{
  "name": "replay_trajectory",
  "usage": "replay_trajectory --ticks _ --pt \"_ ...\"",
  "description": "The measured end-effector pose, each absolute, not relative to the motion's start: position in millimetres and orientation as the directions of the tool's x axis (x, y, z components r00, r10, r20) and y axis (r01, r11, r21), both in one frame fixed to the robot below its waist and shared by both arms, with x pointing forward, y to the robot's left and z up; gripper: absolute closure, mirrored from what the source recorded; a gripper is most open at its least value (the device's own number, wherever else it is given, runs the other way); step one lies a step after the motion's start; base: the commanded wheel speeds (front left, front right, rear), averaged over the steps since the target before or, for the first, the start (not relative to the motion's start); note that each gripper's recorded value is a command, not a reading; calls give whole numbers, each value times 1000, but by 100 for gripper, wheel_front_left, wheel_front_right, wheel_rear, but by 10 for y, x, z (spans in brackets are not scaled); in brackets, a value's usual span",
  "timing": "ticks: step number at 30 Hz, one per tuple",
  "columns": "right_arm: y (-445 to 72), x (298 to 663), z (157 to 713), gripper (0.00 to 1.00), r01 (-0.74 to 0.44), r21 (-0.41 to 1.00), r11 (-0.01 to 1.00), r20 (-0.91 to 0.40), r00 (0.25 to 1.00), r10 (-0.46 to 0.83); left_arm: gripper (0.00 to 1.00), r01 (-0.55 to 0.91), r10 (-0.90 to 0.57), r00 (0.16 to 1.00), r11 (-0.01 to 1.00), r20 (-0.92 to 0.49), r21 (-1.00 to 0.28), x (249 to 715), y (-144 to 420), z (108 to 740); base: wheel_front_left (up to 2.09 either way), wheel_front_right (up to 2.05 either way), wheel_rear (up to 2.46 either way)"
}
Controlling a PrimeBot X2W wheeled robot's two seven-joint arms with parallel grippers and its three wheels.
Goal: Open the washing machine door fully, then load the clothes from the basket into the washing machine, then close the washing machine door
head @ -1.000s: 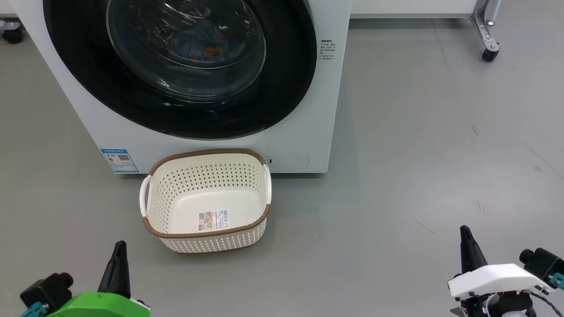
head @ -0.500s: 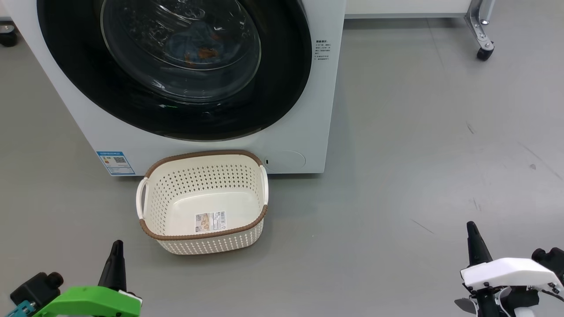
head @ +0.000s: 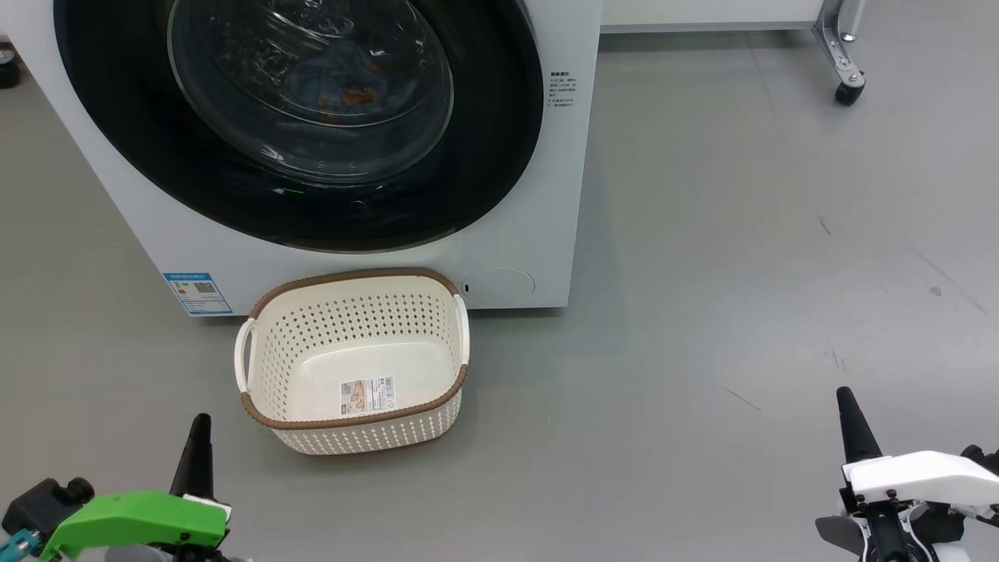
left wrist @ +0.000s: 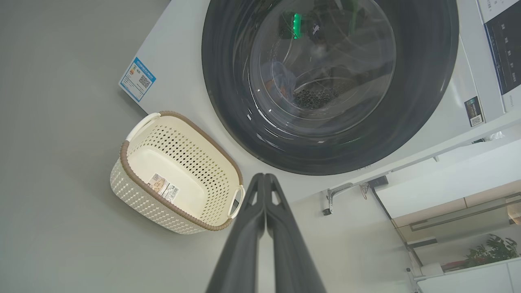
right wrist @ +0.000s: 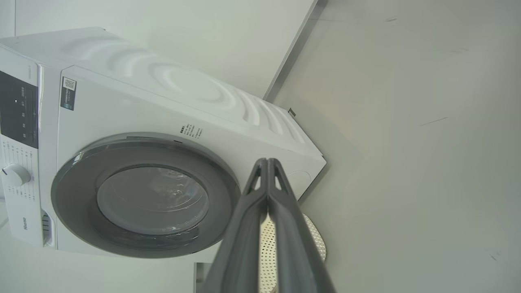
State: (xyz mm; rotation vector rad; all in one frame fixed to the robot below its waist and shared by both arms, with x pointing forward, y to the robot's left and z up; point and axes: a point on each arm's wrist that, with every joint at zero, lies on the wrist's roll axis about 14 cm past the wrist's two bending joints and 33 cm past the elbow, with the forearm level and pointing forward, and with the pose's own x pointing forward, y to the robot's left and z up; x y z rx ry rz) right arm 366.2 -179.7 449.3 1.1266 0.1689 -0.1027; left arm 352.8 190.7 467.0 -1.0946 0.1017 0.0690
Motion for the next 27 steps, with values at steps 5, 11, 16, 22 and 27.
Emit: replay_trajectory --ticks 5,11,16,22,27 --pt "-1828 3689 4539 100 163 916 366 -175 985 -1 100 -111 2 993 395 -120 -912 3545 1895 4667 0 0 0" --pt "-1881 3690 4565 100 164 943 289 -168 986 -10 100 -111 -8 993 315 -119 -943 3590 1871 4682 0 0 0" --pt "-1912 3688 4582 100 162 961 226 -164 986 -12 100 -118 -12 992 247 -124 -962 3604 1871 4673 0 0 0" --pt "-1948 3706 4628 100 149 978 149 -149 989 -14 100 -112 -10 993 166 -115 -980 3647 1883 4706 0 0 0" --pt "-1989 3726 4686 100 130 988 84 -129 992 -20 100 -104 -18 994 100 -106 -990 3681 1869 4736 0 0 0"
